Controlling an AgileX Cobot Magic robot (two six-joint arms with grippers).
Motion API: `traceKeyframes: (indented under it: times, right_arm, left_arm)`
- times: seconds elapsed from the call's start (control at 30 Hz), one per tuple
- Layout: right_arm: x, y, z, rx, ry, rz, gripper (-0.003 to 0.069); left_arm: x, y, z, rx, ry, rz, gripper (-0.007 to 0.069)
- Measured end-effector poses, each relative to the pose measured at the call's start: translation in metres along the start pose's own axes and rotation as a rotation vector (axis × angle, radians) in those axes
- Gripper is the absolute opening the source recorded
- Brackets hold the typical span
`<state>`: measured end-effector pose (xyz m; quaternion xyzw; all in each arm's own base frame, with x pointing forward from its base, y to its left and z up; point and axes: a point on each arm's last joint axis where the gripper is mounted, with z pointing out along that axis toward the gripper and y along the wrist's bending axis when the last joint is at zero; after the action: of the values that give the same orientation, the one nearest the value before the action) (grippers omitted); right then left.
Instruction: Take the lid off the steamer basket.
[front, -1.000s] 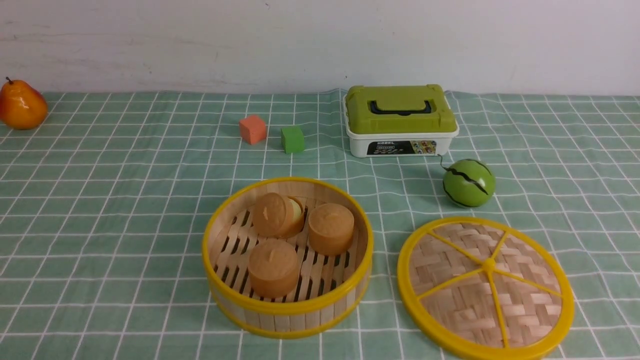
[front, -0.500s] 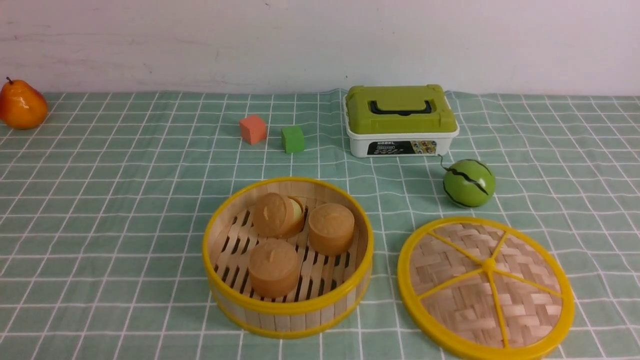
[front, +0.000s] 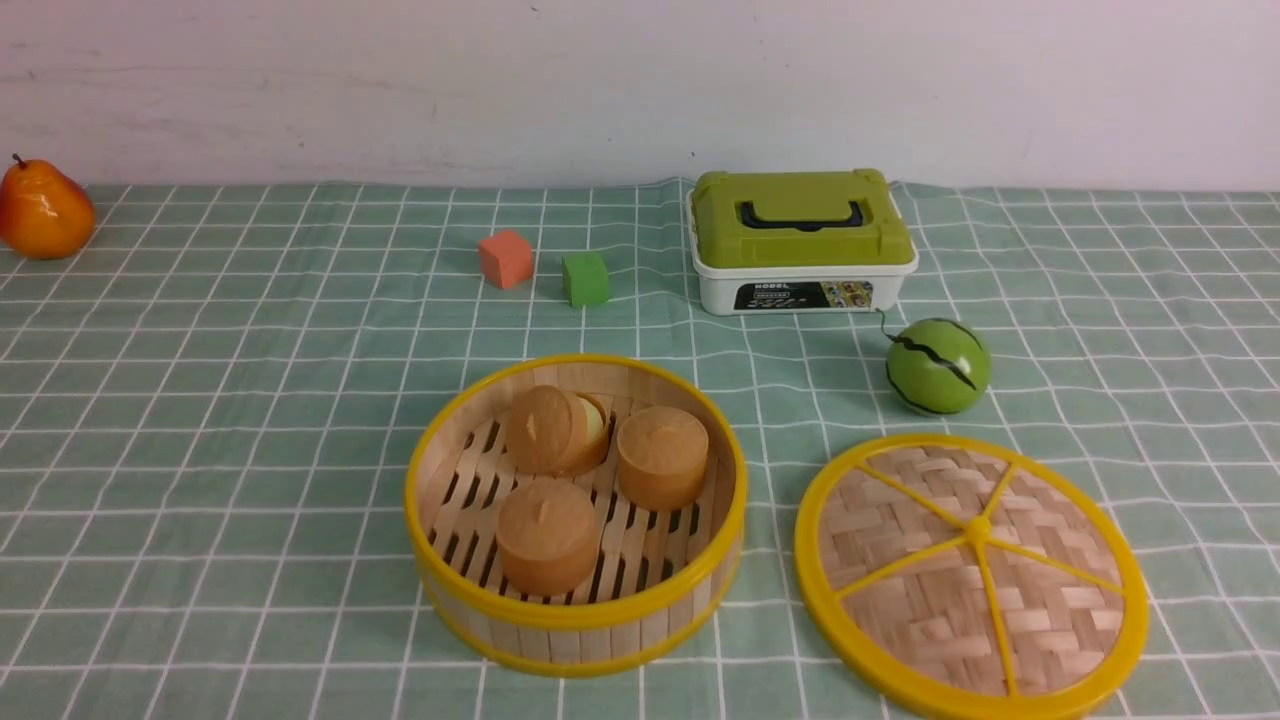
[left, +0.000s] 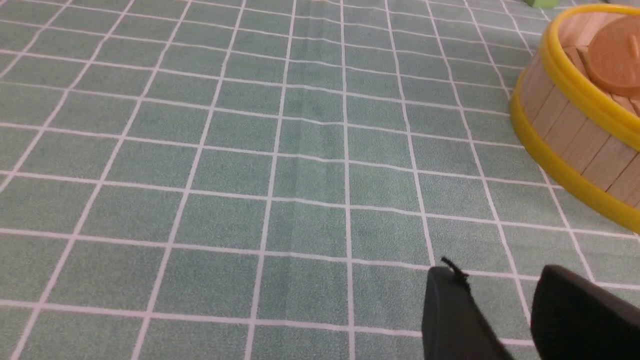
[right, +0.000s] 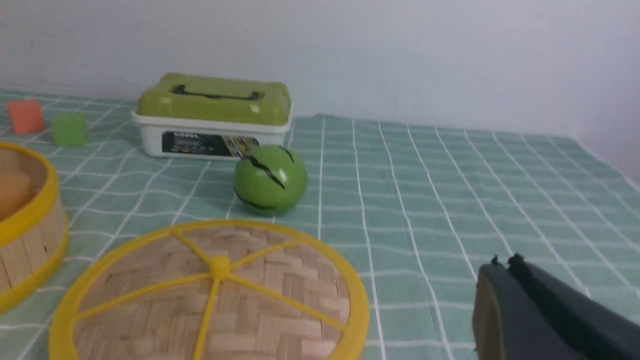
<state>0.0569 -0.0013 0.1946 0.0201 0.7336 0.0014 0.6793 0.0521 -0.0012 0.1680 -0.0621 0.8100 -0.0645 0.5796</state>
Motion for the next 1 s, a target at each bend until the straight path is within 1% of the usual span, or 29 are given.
traceKeyframes:
  times: [0.17, 0.3, 1.0]
  right_arm:
    - [0.018, -0.001, -0.001, 0.031, 0.154, 0.077, -0.0025]
    - [0.021, -0.001, -0.002, 0.028, 0.208, 0.096, -0.0025]
    - [0.022, -0.001, -0.003, 0.031, 0.228, 0.111, -0.0018]
  left_arm:
    - [0.0, 0.0, 0.0, 0.0, 0.0, 0.0, 0.0239]
    - [0.0, 0.0, 0.0, 0.0, 0.0, 0.0, 0.0239]
    - [0.0, 0.0, 0.0, 0.0, 0.0, 0.0, 0.0239]
